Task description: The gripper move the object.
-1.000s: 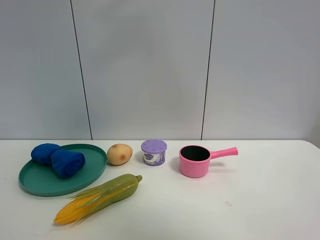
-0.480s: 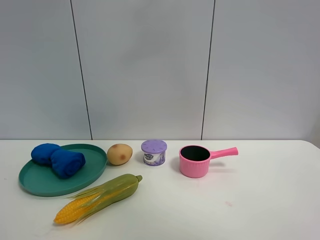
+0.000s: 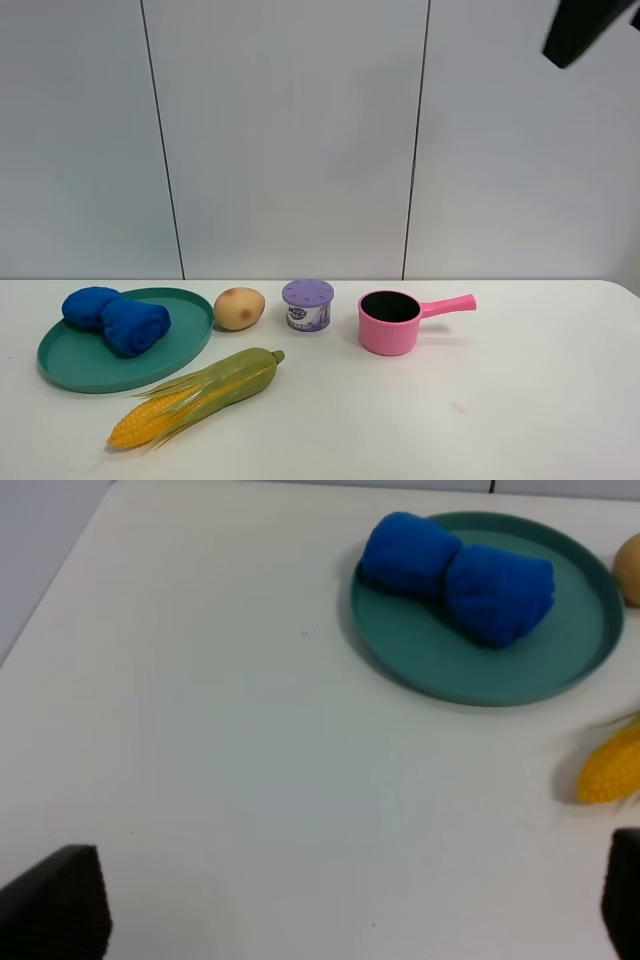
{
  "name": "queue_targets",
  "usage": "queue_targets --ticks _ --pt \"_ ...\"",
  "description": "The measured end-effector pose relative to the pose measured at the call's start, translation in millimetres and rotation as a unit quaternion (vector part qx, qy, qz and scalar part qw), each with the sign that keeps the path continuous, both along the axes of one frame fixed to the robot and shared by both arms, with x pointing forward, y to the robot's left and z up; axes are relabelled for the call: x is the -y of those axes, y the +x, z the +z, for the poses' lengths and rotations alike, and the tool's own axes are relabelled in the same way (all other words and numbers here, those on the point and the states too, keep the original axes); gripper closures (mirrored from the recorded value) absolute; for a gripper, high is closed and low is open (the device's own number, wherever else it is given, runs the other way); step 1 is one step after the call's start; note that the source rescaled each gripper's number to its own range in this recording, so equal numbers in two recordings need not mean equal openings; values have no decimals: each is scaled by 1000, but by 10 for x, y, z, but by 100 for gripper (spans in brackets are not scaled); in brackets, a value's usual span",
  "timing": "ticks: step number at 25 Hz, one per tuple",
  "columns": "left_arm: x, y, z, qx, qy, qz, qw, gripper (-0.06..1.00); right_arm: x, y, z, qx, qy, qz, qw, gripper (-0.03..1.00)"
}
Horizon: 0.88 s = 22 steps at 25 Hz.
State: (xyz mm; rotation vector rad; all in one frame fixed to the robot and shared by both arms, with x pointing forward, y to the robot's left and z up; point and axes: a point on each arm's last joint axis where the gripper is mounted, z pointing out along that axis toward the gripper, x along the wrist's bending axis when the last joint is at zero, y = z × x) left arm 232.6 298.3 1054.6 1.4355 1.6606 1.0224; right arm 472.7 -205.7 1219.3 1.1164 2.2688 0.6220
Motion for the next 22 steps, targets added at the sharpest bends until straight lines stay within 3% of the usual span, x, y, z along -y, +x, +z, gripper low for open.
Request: queue_targets --ticks 10,22 --pt "0 0 0 0 0 0 1000 -6 791 -584 -250 16 20 -157 987 -3" --pt "0 0 0 0 0 0 1000 -6 913 -1352 -874 36 65 -204 976 -3"
